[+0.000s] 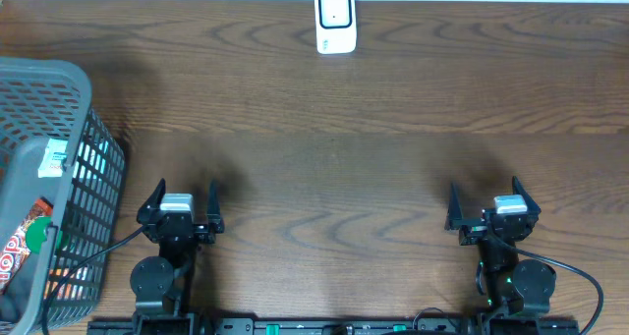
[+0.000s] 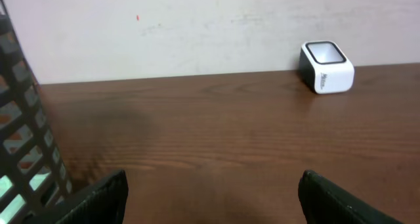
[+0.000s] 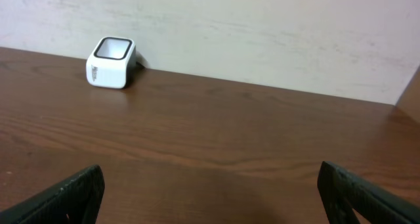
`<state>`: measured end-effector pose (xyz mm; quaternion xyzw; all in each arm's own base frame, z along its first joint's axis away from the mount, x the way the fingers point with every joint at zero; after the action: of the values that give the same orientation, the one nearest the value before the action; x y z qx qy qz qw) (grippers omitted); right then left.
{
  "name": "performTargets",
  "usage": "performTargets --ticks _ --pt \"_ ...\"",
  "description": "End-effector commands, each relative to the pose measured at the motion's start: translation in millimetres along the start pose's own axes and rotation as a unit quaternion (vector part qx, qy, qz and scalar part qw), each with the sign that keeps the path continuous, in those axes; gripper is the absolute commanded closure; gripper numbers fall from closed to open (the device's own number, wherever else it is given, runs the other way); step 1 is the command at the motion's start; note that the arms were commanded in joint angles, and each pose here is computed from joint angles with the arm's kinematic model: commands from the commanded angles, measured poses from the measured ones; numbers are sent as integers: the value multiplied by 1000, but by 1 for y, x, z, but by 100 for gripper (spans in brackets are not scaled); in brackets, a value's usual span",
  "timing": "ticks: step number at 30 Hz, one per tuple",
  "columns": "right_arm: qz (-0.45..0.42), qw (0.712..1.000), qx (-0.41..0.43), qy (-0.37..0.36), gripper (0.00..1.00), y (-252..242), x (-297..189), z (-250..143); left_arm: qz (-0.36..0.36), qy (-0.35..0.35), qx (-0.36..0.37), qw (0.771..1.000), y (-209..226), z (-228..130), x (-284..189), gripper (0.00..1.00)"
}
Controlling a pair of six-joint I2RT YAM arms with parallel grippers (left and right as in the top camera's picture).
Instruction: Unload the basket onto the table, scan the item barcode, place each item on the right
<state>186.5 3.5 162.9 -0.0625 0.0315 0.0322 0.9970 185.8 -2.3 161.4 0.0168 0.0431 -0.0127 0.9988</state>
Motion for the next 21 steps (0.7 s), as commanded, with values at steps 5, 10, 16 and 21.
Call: performTargets --ticks 5,10,16,21 --pt "-3 1000 6 1 1 -1 0 -1 -20 12 12 1000 -5 -8 0 16" --pt "-3 1000 6 1 1 -1 0 -1 -21 29 11 999 -5 -14 0 17" --pt "-3 1000 6 1 1 -1 0 -1 -21 29 11 999 -5 -14 0 17" --pt "-3 1000 6 1 1 -1 0 -1 -21 31 3 999 -5 -15 0 17"
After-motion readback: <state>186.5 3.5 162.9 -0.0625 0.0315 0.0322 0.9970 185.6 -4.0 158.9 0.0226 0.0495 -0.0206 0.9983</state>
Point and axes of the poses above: each gripper's point midway between its finger pads, its own x axis out along the fingers, its own y axis along the line the jaws close on, z = x × y, the point moved 6 cm from there along -x, back along the fingers, and after that the axes turned 1 degree about -x, right-handed, at the moved point
